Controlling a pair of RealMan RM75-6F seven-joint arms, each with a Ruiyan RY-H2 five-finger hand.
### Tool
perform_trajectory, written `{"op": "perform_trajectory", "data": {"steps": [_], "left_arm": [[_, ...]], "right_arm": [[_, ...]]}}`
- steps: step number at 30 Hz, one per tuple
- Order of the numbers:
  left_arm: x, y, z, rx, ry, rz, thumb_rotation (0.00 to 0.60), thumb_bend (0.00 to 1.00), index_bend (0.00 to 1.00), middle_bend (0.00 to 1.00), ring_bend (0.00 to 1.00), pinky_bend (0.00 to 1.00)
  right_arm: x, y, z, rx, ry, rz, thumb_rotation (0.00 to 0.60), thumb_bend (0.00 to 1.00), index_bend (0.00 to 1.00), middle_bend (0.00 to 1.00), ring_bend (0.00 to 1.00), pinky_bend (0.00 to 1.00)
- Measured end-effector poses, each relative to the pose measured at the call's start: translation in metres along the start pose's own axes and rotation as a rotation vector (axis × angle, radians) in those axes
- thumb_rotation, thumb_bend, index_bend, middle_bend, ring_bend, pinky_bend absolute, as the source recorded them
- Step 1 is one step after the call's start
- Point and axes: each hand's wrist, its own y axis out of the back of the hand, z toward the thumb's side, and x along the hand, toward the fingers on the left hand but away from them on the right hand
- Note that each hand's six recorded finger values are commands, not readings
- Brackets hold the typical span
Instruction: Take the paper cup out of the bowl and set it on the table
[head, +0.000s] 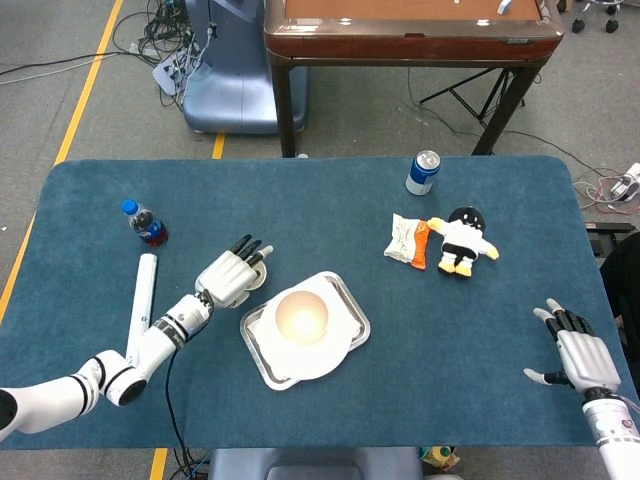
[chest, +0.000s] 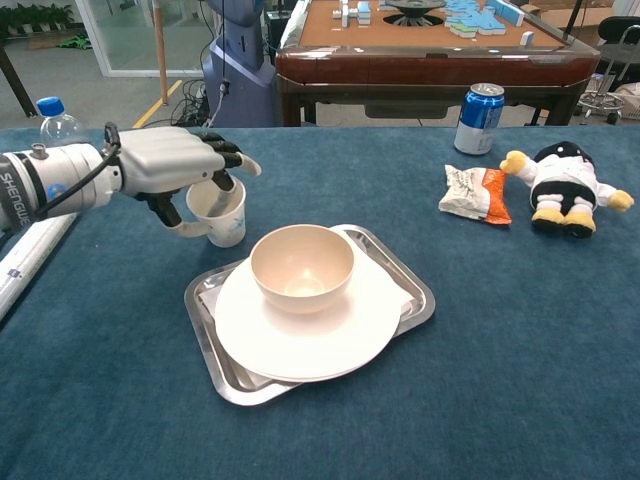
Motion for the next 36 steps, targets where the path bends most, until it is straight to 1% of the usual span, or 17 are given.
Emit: {"op": "perform_trajectory", "data": {"steps": [3,5,9,15,17,20,28,31,36], "left_arm": [[0.0,0.001,0.005,0.007,-0.007,-0.003,0.6,0.32,0.48,0.1,0.0,0.0],[0.0,0.002,0.007,0.01,-0.007,-0.004,0.6,0.32,0.43,0.09,0.0,0.0],[0.003,0.006,0.01,0.007,-0.003,0.006,0.6,0.32,0.39,0.06,0.0,0.0],[0.003,0.013,0.008,0.0,0.004,0.034,0.6,0.32,0.32,0.02,0.0,0.0],[0.002,0.015,0.006,-0.003,0.007,0.04,0.6,0.32,0.27,0.0,0.0,0.0],[0.001,0.019,0.003,-0.006,0.012,0.047,0.6,0.32,0.23,0.0,0.0,0.0],[-0.01,0.027,-0.006,-0.013,0.041,0.054,0.6,0.32,0.23,0.0,0.0,0.0],[-0.02,0.035,-0.011,-0.021,0.059,0.072,0.6,0.32,0.23,0.0,0.0,0.0],[-0.05,0.051,-0.022,-0.05,0.102,0.117,0.6,0.32,0.23,0.0,0.0,0.0]], "right_arm": [[0.001,0.0,0.0,0.001,0.002,0.0,0.6,0.2,0.0,0.0,0.0,0.0],[0.001,0.0,0.0,0.0,0.003,0.0,0.6,0.2,0.0,0.0,0.0,0.0],[0.001,0.0,0.0,0.001,0.005,0.001,0.6,0.2,0.0,0.0,0.0,0.0],[0.0,-0.001,0.0,0.004,0.005,0.008,0.6,0.21,0.0,0.0,0.0,0.0],[0.0,-0.002,0.0,0.006,0.004,0.01,0.6,0.21,0.0,0.0,0.0,0.0],[0.0,-0.002,0.002,0.008,0.006,0.012,0.6,0.21,0.0,0.0,0.0,0.0],[0.003,-0.001,0.006,0.014,0.018,0.0,0.6,0.21,0.0,0.0,0.0,0.0],[0.005,0.0,0.008,0.018,0.026,-0.008,0.6,0.21,0.0,0.0,0.0,0.0],[0.01,0.001,0.014,0.028,0.046,-0.021,0.6,0.21,0.0,0.0,0.0,0.0]]}}
